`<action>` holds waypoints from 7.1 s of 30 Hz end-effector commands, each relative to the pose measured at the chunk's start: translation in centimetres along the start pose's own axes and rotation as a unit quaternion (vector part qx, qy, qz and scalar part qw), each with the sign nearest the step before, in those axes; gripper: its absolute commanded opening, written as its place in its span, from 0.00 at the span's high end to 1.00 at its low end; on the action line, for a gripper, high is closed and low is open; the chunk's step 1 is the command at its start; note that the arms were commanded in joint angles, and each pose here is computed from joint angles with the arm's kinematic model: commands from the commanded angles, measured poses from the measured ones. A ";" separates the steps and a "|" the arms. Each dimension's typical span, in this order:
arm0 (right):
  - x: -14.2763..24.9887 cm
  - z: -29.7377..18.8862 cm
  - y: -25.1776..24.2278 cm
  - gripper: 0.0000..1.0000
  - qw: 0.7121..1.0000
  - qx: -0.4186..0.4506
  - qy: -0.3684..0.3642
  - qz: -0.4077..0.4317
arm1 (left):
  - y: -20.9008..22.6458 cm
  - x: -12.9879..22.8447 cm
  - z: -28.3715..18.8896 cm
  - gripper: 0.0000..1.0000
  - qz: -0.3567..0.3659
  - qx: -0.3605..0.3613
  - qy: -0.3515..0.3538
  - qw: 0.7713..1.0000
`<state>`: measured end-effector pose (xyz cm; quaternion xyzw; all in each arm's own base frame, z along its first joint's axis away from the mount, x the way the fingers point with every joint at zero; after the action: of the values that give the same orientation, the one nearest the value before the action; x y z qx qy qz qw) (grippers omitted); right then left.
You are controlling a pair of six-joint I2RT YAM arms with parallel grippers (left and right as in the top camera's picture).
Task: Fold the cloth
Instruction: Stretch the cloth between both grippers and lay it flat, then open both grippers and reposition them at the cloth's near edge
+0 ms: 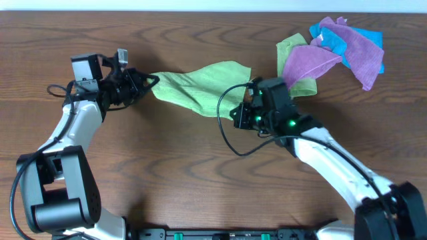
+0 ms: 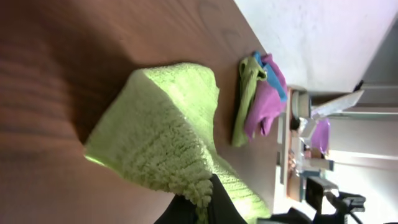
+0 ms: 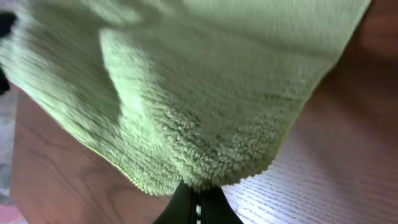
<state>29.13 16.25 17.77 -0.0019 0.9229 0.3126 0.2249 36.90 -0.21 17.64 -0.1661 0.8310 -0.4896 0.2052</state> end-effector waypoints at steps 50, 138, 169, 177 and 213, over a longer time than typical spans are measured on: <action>1.4 -16.6 6.2 0.99 0.997 0.001 -0.045 -0.067 | -9.9 11.6 -10.6 0.94 0.017 -0.028 0.053 0.998; -3.1 -1.7 -7.0 0.26 0.990 0.046 0.135 -0.003 | 4.5 6.3 -4.4 0.05 -0.063 -0.235 0.133 0.961; -2.3 -1.4 -7.0 0.28 0.989 0.022 0.149 0.007 | 10.1 10.1 -2.3 0.00 -0.135 -0.211 0.074 0.965; -2.3 -1.4 -7.0 0.28 0.989 0.022 0.148 0.015 | 10.1 12.2 -0.1 0.00 -0.125 -0.218 0.092 0.963; 0.2 1.2 -9.5 0.33 0.994 0.021 0.096 0.053 | 9.3 12.1 1.1 0.94 -0.065 -0.190 0.098 0.975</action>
<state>31.19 9.42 11.49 -0.0026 0.9467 0.2976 0.1234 26.79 -2.21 7.34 -0.2188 0.9120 -0.3405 0.0669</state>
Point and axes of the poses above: each gripper's point midway between its finger pads, its own z axis out along the fingers, its own y axis along the line the jaws close on, x = y × z, the point moved 10 cm from there along -z, back along the fingers, and after that the axes turned 2 degrees about -z, right-handed, at the moved point
